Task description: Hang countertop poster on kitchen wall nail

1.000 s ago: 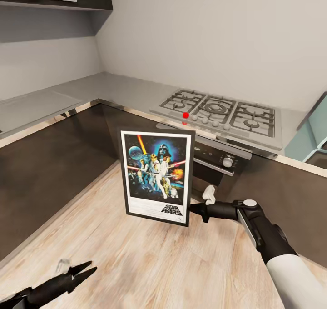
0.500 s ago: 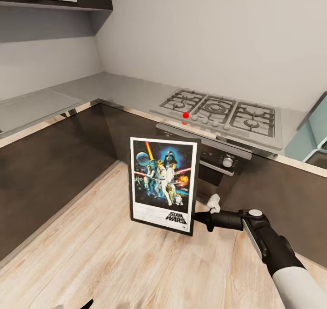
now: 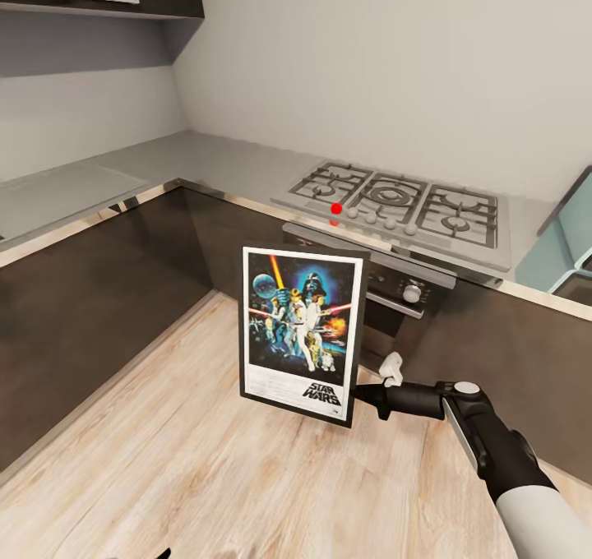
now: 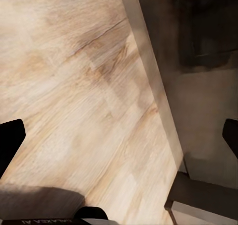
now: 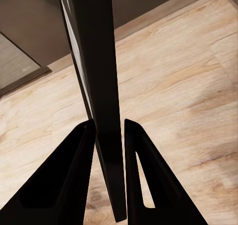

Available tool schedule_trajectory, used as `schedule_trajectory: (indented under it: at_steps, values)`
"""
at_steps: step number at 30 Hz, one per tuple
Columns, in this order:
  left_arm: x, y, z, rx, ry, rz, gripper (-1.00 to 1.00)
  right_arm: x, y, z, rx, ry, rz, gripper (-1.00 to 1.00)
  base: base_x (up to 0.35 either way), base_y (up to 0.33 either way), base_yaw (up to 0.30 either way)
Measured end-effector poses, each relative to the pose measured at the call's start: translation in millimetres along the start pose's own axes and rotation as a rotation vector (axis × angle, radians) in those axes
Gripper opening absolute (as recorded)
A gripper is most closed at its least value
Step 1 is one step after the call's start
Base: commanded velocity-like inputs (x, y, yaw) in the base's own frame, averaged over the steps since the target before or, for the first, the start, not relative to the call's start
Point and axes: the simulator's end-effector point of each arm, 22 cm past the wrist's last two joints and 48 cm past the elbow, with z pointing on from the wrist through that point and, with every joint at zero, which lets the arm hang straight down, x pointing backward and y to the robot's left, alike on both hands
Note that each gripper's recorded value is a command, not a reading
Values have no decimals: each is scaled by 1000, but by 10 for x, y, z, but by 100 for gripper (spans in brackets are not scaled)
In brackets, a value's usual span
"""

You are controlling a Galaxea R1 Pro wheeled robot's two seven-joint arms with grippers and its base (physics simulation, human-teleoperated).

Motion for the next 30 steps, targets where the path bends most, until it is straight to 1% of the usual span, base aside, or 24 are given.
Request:
schedule_trajectory:
  at_steps: [6, 14, 28, 30]
  values:
    - [23, -12, 13, 2, 1, -4, 100, -1, 3, 4, -1, -1, 2, -100, 0, 0, 8]
    - [20, -23, 17, 4, -1, -3, 100, -14, 12, 0, -1, -2, -1, -100, 0, 0, 143]
    - [-5, -83, 42, 17, -9, 2, 100, -84, 39, -35, 1, -12, -15, -100, 0, 0, 12]
    - [-1, -75, 59, 8, -11, 1, 100, -99, 44, -42, 2, -14, -17, -100, 0, 0, 0]
